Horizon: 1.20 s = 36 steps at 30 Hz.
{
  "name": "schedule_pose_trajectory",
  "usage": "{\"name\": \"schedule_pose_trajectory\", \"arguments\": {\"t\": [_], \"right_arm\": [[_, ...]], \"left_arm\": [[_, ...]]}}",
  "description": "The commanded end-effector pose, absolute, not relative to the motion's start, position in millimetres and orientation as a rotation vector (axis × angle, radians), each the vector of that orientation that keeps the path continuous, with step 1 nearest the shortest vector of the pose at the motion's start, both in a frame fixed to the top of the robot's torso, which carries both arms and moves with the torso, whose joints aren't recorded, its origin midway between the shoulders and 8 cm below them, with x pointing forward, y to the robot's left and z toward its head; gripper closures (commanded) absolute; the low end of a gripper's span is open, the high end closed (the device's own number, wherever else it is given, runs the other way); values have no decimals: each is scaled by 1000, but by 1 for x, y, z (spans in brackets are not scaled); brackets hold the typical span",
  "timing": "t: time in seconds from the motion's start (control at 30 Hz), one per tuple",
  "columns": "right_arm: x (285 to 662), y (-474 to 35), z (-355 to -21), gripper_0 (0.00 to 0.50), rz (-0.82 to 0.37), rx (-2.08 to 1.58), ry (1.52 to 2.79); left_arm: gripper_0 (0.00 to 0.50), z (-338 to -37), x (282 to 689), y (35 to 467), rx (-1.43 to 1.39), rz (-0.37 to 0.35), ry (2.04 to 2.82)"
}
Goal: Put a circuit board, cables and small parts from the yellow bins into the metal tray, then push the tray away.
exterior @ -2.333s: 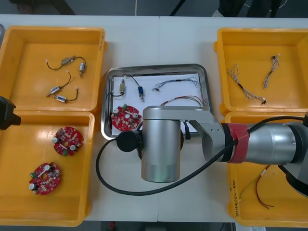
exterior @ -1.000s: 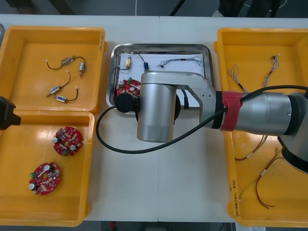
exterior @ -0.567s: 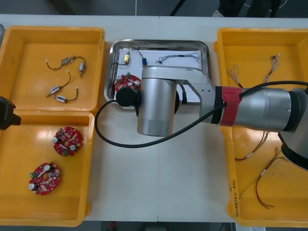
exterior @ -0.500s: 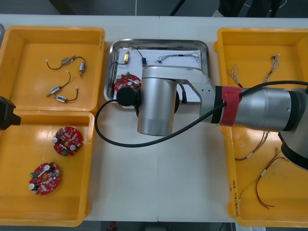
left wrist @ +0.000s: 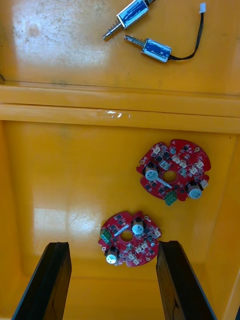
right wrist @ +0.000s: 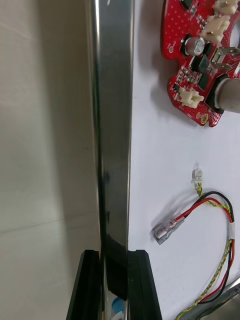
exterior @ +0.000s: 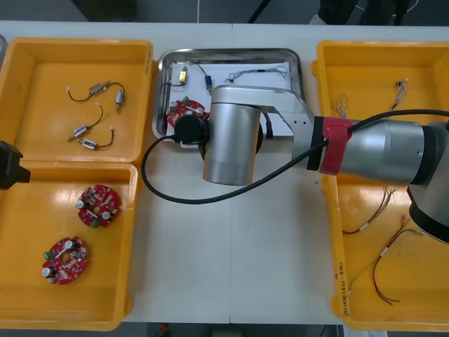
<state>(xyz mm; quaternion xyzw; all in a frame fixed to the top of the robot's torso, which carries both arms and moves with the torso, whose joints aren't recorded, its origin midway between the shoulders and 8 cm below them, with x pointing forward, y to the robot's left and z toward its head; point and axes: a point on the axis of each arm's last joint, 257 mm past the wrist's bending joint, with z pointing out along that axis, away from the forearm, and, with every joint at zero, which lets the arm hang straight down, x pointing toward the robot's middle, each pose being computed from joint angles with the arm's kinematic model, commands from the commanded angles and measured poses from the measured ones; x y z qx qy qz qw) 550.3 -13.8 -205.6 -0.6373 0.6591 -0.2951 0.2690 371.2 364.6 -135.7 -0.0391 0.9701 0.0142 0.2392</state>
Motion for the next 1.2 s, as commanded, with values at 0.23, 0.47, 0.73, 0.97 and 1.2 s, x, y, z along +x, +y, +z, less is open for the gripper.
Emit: {"name": "schedule_pose_trajectory", "arguments": {"t": [0.23, 0.47, 0.73, 0.97, 1.2], "right_arm": [[574, 9, -167, 500, -851, -1715, 1639], [586, 6, -160, 500, -872, -1695, 1619], [598, 2, -159, 500, -876, -1678, 1613], [608, 2, -158, 500, -865, -1665, 1596], [618, 0, -157, 500, -853, -1655, 1586]], "left_arm": [[0, -124, 366, 382, 6, 148, 2641], [0, -124, 366, 382, 6, 148, 2641], [0, -124, 366, 382, 6, 148, 2641], [0, -124, 366, 382, 6, 148, 2641], [0, -124, 366, 382, 6, 148, 2641]]}}
